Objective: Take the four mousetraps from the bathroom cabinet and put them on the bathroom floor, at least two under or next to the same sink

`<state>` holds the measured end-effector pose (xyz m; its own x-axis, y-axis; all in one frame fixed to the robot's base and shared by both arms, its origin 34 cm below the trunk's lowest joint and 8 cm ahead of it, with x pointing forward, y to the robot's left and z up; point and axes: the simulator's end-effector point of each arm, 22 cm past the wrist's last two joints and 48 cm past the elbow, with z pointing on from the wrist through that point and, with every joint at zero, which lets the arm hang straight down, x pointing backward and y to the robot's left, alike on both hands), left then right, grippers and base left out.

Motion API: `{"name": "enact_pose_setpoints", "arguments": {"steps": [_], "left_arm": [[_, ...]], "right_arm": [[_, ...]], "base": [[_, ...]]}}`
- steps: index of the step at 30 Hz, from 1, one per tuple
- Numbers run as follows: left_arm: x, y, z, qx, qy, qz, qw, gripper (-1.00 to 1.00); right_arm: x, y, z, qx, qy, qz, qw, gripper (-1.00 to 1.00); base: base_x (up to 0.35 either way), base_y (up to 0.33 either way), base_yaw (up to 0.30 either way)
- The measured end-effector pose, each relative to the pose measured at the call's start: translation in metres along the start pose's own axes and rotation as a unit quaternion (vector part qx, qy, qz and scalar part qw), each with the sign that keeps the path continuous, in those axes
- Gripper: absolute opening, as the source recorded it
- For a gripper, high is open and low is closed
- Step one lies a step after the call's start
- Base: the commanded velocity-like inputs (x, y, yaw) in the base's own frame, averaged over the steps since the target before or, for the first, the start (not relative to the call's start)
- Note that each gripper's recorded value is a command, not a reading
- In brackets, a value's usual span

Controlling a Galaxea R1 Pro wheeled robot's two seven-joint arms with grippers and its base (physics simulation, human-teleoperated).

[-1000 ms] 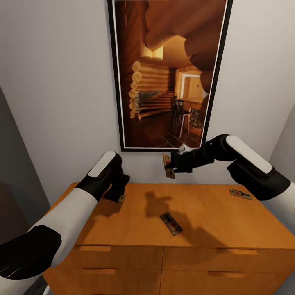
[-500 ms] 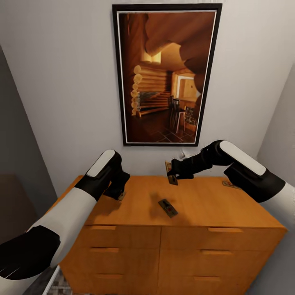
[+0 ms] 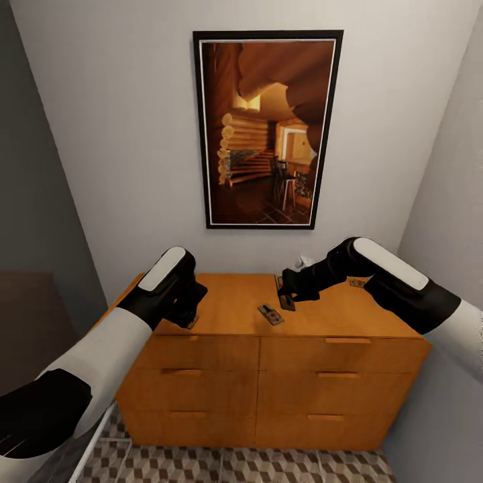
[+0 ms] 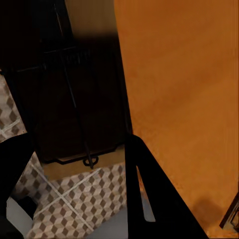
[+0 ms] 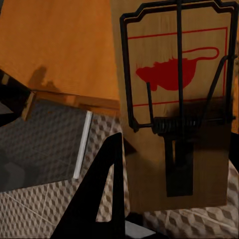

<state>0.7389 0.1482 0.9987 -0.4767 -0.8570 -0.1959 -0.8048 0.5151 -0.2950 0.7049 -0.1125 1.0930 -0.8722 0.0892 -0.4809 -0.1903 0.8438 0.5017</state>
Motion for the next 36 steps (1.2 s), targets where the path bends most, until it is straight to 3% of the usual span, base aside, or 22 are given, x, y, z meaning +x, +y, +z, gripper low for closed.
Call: {"name": "enact_pose_setpoints", "arguments": {"steps": [7, 10, 14, 21, 30, 36], "left_arm": [[-0.009, 0.005, 0.003, -0.005, -0.004, 0.010, 0.9999, -1.00], [-0.012, 0.008, 0.005, -0.009, -0.005, 0.013, 0.9999, -1.00], [-0.012, 0.008, 0.005, -0.009, -0.006, 0.021, 0.9997, -1.00], [-0.013, 0.017, 0.014, -0.028, -0.016, 0.033, 0.9989, -1.00], [-0.014, 0.021, 0.020, -0.037, -0.019, 0.037, 0.9985, -1.00], [-0.008, 0.026, 0.051, -0.043, -0.032, 0.080, 0.9954, -1.00]], "right_arm": [[0.006, -0.014, 0.012, 0.017, 0.013, 0.012, 0.9997, -1.00], [0.017, -0.027, 0.028, 0.043, 0.017, 0.026, 0.9986, -1.00], [0.017, -0.034, 0.030, 0.051, 0.016, 0.034, 0.9980, -1.00], [0.020, -0.071, 0.043, 0.085, 0.028, 0.068, 0.9937, -1.00], [0.031, -0.089, 0.058, 0.090, 0.043, 0.080, 0.9919, -1.00], [0.056, -0.116, 0.080, 0.116, 0.072, 0.085, 0.9869, -1.00]], "base": [[-0.331, 0.000, 0.000], [-0.331, 0.000, 0.000], [-0.331, 0.000, 0.000], [-0.331, 0.000, 0.000], [-0.331, 0.000, 0.000], [-0.331, 0.000, 0.000]]}}
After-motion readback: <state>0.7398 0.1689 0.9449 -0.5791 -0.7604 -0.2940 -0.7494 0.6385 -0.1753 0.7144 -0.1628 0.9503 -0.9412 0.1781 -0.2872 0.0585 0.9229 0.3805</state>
